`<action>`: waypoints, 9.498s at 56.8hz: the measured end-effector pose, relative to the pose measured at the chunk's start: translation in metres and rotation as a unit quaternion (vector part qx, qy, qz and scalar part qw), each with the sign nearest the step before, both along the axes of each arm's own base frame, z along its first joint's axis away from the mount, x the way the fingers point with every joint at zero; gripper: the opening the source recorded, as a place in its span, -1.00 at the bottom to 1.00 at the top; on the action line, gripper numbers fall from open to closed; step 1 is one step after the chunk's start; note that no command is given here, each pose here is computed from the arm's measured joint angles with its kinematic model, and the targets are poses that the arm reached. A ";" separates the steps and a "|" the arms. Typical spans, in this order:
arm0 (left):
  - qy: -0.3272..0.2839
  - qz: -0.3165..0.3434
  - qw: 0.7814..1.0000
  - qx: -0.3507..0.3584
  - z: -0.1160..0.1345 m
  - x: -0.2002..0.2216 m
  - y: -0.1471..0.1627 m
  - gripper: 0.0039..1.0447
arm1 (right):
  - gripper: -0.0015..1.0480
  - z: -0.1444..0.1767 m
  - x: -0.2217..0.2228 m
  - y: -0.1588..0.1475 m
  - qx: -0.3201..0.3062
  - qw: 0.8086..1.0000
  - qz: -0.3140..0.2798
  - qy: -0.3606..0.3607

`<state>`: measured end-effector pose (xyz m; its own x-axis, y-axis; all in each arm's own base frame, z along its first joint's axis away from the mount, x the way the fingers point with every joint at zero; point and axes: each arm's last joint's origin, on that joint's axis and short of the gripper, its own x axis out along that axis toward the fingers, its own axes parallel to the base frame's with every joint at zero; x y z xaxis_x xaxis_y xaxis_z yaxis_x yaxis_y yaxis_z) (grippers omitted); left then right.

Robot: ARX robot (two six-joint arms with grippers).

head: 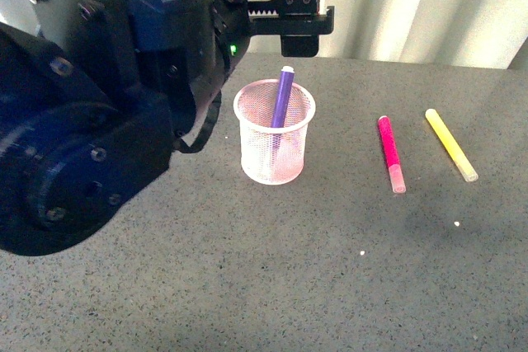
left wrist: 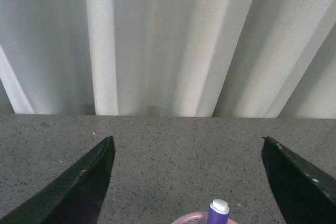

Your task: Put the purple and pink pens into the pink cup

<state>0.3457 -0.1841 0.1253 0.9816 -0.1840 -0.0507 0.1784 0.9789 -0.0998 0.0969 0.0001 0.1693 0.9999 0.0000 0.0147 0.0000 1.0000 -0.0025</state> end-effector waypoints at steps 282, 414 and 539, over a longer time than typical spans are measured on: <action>-0.039 0.090 0.994 0.045 0.045 -0.249 0.184 0.88 | 0.87 -0.083 0.318 0.072 0.031 0.885 -0.002 0.464; -0.039 0.090 0.994 0.045 0.045 -0.249 0.184 0.88 | -0.77 -0.046 0.325 0.114 0.051 0.971 0.104 0.207; -0.039 0.090 0.994 0.045 0.045 -0.249 0.184 0.88 | 0.87 -0.019 0.262 0.203 -0.004 0.982 0.162 0.094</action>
